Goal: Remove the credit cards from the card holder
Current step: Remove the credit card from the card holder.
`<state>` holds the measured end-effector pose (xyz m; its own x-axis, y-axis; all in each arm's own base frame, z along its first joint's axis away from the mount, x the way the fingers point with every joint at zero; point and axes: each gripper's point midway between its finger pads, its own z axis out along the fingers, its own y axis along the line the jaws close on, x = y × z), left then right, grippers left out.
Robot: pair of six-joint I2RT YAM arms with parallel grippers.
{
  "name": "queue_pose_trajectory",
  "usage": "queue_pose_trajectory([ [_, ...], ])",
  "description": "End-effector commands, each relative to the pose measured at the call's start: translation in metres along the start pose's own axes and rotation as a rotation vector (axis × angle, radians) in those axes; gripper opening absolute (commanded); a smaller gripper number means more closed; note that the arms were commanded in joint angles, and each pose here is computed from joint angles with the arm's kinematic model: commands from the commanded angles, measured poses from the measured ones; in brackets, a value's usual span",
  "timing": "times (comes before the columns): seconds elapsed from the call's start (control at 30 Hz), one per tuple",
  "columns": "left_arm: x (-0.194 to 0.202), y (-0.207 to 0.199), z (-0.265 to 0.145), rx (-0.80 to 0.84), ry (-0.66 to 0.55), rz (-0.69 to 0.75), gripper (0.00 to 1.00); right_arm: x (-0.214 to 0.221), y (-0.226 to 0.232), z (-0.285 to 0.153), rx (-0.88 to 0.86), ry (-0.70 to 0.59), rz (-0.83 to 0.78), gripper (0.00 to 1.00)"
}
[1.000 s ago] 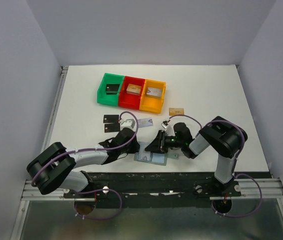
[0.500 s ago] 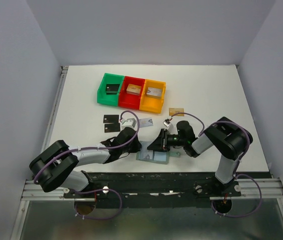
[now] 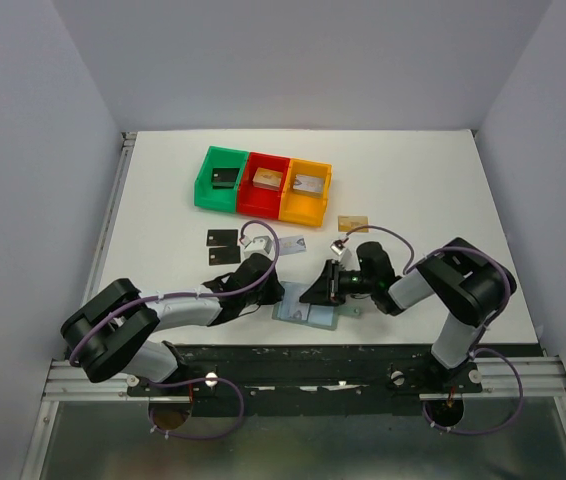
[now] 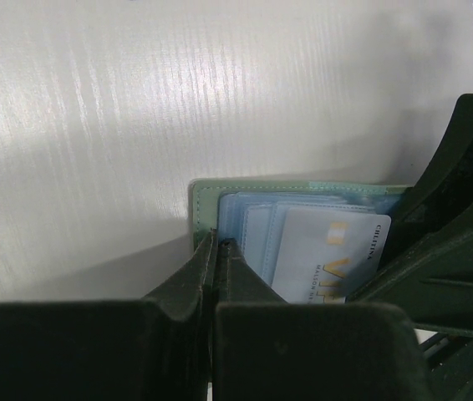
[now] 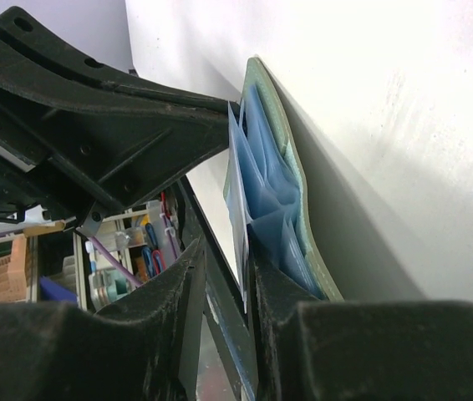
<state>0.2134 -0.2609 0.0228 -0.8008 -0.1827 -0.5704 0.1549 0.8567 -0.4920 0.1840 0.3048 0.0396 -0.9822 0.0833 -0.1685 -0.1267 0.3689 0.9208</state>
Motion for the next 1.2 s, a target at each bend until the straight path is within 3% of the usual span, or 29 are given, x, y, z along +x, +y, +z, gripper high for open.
queue_pose_trajectory([
  [0.0, 0.05, 0.056, -0.005, -0.19, 0.161, 0.031, 0.0, 0.005, 0.0, -0.008, -0.003, 0.01, -0.021, 0.32],
  [0.77, 0.052, 0.064, -0.007, -0.2, 0.156, 0.008, 0.0, 0.002, -0.015, -0.027, 0.041, -0.041, -0.001, 0.17],
  [1.0, 0.05, 0.062, -0.009, -0.191, 0.148, 0.01, 0.0, -0.001, -0.033, -0.045, 0.166, -0.101, 0.013, 0.0],
  [1.17, 0.044, 0.057, -0.01, -0.17, 0.13, 0.025, 0.0, -0.009, -0.033, -0.063, 0.297, -0.146, -0.046, 0.0],
])
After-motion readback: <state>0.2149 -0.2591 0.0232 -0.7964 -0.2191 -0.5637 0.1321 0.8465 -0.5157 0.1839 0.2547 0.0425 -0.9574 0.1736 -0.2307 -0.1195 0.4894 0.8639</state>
